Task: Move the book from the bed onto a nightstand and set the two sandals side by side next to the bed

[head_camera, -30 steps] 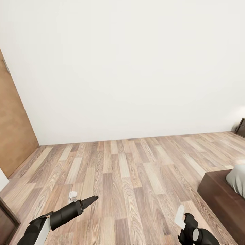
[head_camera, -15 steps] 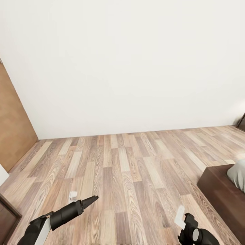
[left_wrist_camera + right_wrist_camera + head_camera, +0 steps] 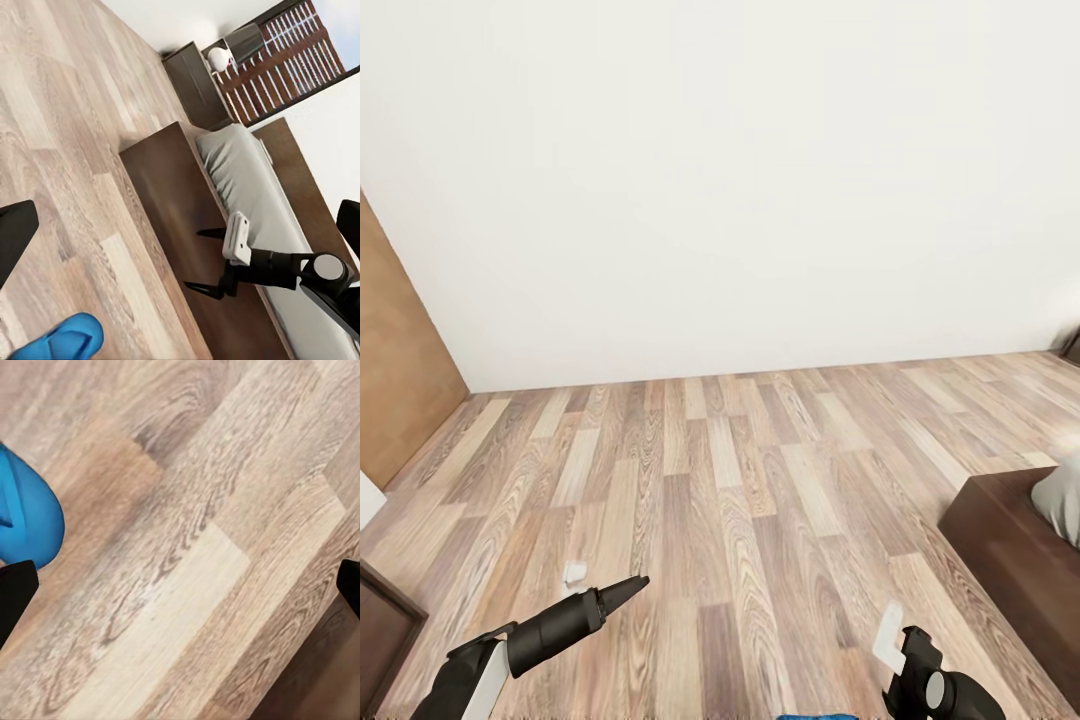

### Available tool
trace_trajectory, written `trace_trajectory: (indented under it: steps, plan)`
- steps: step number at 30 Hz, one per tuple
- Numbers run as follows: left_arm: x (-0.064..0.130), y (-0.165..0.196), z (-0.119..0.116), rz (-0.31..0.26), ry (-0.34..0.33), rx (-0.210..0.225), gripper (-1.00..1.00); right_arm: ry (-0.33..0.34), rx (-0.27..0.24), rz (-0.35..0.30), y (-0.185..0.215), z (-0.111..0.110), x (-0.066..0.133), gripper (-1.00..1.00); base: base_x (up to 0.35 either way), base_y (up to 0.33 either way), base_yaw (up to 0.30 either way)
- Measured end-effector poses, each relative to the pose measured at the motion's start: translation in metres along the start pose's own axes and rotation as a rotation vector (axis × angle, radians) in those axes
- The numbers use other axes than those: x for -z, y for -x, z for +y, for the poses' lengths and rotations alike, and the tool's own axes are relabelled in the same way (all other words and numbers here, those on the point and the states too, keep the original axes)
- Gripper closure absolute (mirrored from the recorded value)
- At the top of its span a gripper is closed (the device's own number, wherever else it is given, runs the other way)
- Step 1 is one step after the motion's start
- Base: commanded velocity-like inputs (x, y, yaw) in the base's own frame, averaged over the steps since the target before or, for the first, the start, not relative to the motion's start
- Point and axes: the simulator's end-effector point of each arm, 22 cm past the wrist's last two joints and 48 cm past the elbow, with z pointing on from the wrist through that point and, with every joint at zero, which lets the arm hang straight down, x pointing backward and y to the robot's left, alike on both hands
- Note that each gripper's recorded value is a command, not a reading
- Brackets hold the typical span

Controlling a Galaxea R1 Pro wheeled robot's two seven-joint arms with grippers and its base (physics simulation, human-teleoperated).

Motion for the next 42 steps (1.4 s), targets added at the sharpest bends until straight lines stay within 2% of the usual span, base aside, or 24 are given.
trace_trajectory:
  steps: [42]
  plan:
    - [0.0,-0.049,0.063,0.058,0.074,0.145,-1.0,0.141,0.019,0.099,-0.034,0.057,-0.041,-1.0,0.0,0.0,0.0]
